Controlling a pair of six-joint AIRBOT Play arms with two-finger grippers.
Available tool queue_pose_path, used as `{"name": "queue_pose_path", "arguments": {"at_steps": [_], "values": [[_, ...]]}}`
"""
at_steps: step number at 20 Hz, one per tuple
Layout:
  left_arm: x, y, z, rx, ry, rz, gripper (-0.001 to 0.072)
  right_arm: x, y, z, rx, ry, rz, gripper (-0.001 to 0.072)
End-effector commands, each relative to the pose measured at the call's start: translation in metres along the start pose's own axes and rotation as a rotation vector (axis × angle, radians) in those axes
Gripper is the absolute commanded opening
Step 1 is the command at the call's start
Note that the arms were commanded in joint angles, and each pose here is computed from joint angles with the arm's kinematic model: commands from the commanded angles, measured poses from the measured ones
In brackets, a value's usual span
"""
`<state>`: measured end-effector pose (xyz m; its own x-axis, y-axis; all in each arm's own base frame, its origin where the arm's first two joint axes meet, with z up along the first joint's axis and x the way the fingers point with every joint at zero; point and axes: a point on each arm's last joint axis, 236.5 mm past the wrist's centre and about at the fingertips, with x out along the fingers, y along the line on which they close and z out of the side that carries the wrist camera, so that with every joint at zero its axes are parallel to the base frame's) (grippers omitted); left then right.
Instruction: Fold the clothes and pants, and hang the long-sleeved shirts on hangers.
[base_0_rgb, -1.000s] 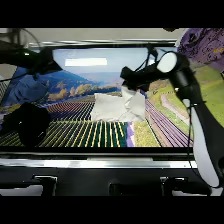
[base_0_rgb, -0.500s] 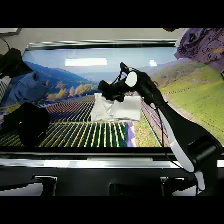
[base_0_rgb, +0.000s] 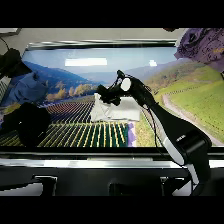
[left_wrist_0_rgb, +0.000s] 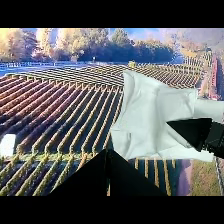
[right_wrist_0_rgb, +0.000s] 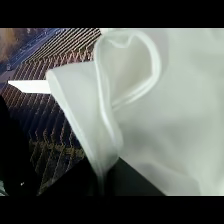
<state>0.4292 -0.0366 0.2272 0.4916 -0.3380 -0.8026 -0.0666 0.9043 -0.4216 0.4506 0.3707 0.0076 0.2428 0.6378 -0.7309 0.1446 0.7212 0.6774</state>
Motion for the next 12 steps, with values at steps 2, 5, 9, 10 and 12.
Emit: {"name": "queue_pose_path", "arguments": {"at_steps": [2, 5, 9, 10, 12], "values": [[0.0, 0.001, 0.0, 0.0, 0.0, 0.001, 0.0017, 0.005, 0.003, 0.005, 0.016, -0.018, 0.022, 0.0222], [0.0, 0.001, 0.0, -0.001, 0.0, 0.001, 0.0017, 0.002, 0.013, -0.008, -0.006, 0.04, 0.06, 0.0439], [0.0, 0.0, 0.0, -0.001, 0.0, 0.001, 0.0017, -0.043, 0.023, 0.008, -0.08, -0.014, 0.075, 0.0534], [0.0, 0.0, 0.0, -0.001, 0.0, 0.001, 0.0017, -0.062, 0.018, 0.02, -0.076, -0.03, 0.075, 0.0557], [0.0, 0.0, 0.0, -0.001, 0.0, 0.001, 0.0017, -0.106, -0.008, 0.044, -0.083, -0.043, 0.047, 0.0557]]}}
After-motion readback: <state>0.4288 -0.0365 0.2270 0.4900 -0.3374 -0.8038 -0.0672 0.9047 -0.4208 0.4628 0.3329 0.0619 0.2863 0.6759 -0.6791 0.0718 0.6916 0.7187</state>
